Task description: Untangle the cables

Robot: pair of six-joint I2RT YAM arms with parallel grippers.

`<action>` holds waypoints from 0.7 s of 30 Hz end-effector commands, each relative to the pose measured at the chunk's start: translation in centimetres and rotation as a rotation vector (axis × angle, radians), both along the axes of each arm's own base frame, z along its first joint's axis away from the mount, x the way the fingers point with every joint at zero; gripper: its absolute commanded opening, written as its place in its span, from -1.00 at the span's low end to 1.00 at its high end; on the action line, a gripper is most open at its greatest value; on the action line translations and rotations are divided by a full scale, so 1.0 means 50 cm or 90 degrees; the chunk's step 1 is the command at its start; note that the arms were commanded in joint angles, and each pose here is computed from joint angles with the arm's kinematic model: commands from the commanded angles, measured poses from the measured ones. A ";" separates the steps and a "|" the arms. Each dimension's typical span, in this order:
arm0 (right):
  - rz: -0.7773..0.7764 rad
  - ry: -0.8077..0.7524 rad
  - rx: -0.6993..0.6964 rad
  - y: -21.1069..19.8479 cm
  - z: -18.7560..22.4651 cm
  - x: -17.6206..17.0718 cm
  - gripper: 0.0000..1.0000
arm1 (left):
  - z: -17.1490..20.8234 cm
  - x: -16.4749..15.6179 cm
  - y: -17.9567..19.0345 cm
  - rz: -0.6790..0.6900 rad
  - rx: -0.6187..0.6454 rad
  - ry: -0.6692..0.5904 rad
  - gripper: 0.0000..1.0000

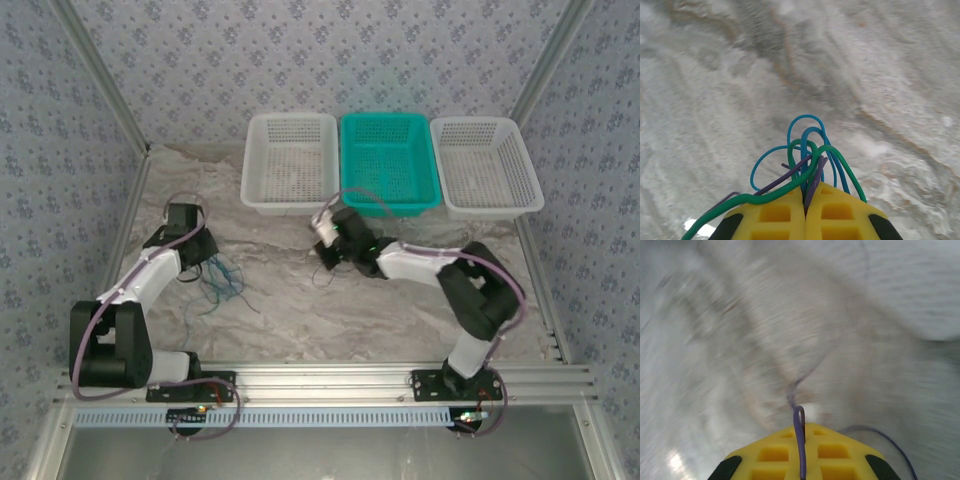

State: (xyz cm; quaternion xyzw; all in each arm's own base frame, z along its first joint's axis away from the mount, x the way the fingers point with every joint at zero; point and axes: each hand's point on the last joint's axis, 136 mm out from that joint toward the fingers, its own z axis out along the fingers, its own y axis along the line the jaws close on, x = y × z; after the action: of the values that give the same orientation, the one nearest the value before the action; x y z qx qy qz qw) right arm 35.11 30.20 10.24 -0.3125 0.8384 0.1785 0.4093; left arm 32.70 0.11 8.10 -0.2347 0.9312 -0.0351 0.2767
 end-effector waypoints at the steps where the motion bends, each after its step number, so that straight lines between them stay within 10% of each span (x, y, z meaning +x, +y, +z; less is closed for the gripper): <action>1: -0.223 -0.006 0.133 -0.102 0.072 0.039 -1.00 | -0.001 -0.003 0.003 0.017 -0.041 -0.011 -1.00; 13: -0.230 -0.045 0.288 -0.143 0.314 0.003 -1.00 | -0.017 0.012 -0.048 -0.042 -0.122 -0.019 -1.00; 21: -0.201 -0.154 0.308 -0.051 0.521 0.161 -1.00 | 0.034 0.020 -0.179 -0.173 -0.169 -0.083 -0.95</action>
State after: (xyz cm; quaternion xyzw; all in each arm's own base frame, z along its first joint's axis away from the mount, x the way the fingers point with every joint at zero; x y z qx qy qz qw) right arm 40.31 26.25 36.27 -0.0770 0.7503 0.2873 0.5904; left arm 33.09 -6.48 7.61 -0.1699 0.9340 -0.1661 0.2670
